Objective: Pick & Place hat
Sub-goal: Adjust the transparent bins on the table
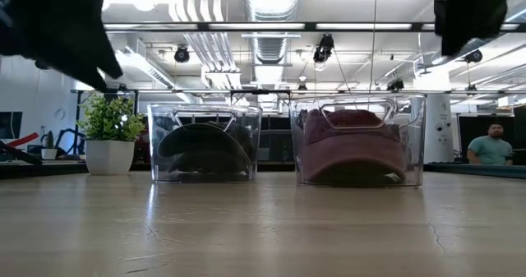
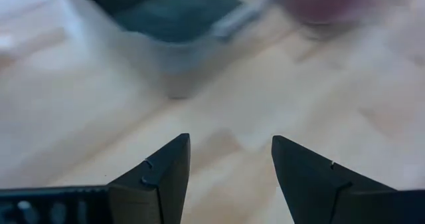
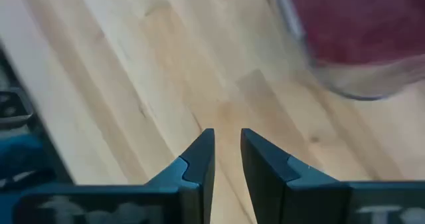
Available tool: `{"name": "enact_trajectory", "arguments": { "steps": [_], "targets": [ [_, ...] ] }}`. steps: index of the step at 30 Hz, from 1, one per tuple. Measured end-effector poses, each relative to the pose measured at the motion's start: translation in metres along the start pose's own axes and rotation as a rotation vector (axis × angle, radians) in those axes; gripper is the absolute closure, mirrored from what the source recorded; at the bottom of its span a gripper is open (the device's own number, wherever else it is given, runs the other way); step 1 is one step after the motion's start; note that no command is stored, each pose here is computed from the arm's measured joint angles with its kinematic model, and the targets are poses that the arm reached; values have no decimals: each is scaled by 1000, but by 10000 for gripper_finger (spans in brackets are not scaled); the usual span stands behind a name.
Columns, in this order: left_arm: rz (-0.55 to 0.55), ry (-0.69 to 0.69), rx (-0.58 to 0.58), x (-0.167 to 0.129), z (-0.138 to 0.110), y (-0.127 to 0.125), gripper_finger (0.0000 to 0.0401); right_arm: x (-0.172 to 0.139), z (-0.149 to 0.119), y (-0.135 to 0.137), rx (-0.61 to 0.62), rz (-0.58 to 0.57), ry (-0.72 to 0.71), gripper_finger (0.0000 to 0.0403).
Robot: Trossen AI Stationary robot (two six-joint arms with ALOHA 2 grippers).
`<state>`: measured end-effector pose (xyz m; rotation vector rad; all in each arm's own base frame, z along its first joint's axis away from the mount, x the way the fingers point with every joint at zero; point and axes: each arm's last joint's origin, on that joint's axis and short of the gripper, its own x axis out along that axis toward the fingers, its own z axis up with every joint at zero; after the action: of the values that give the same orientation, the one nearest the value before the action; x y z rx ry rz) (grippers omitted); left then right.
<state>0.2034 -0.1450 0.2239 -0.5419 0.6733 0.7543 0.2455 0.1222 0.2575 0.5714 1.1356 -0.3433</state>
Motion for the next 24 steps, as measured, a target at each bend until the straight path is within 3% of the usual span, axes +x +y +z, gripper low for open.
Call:
{"name": "enact_trajectory", "arguments": {
  "steps": [6, 13, 18, 24],
  "targets": [
    [179, 31, 41, 19, 5, 42, 195, 68, -2, 21, 100, 12, -5, 334],
    [354, -34, 53, 32, 19, 86, 195, 105, 4, 8, 212, -244, -9, 332],
    [353, -107, 85, 43, 30, 99, 195, 101, 3, 2, 216, -301, -24, 328],
    [262, -108, 177, 72, 38, 99, 195, 98, 32, -18, 189, -325, -44, 332]
  ]
}}
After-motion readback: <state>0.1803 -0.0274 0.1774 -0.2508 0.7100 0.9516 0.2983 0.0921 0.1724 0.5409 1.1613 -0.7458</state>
